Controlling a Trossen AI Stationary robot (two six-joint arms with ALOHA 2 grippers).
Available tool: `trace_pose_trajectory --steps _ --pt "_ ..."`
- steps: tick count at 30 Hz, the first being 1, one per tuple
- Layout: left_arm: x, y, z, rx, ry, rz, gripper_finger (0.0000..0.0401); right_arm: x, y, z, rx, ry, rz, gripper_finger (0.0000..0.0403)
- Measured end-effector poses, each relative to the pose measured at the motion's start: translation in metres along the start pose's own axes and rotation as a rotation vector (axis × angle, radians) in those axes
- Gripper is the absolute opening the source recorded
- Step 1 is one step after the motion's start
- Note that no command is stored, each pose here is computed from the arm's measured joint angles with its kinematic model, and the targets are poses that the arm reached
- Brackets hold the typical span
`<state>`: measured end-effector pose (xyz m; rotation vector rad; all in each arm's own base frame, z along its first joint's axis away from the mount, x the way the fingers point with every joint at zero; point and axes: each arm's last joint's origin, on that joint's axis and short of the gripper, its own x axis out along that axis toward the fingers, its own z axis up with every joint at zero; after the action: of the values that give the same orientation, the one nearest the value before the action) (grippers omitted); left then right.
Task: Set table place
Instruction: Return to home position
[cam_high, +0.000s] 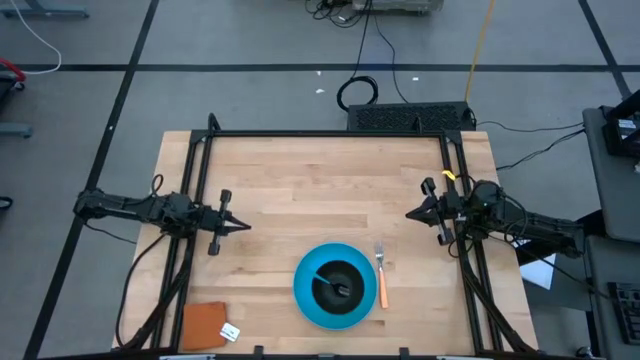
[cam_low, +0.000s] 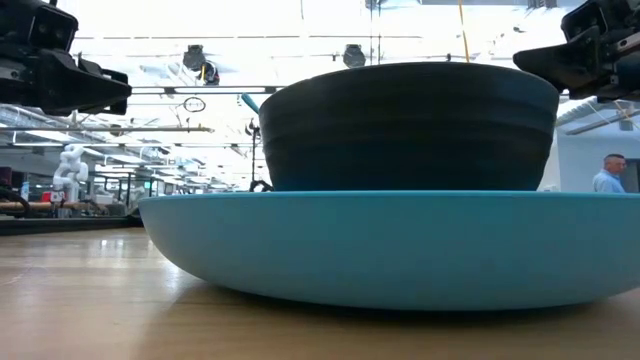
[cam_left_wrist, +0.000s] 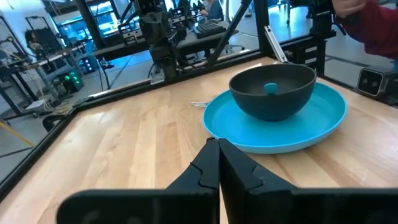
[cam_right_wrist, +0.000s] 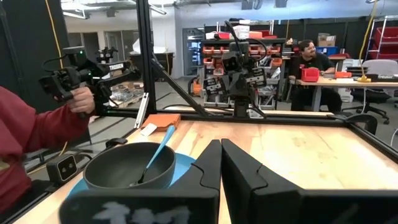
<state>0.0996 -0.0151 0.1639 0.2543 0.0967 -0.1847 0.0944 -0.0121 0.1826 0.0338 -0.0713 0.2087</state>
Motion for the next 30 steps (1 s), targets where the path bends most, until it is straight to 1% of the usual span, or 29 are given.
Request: trace_pose_trajectory --steps 7,12,15,21,28,30 --pt "0.0000 0.0003 0.0002 -0.001 -0.001 0.010 0.0008 0.0000 -0.0001 0.0008 -0.002 -0.009 -0.003 0.0000" --pt "0.0000 0.0003 0.0003 -0.034 -0.001 0.012 0.0003 0.0000 0.0000 0.0023 -0.010 -0.024 -0.003 0.0000" --pt "0.0000 0.0004 0.0000 -0.042 0.003 0.015 0.0012 0.0000 0.0001 0.0028 -0.017 -0.029 -0.002 0.0000" --pt "-0.0002 0.0025 0.0000 -0.048 0.015 0.083 0.0027 0.0000 0.0001 0.0040 -0.026 -0.040 -0.002 0.0000" --pt "-0.0002 0.0028 -0.0001 -0.042 0.018 0.093 0.0018 -0.0001 0.0003 0.0058 -0.061 -0.057 -0.003 0.0000" --pt "-0.0002 0.0029 -0.0001 -0.042 0.019 0.099 0.0012 -0.0002 0.0003 0.0059 -0.049 -0.058 -0.002 0.0000"
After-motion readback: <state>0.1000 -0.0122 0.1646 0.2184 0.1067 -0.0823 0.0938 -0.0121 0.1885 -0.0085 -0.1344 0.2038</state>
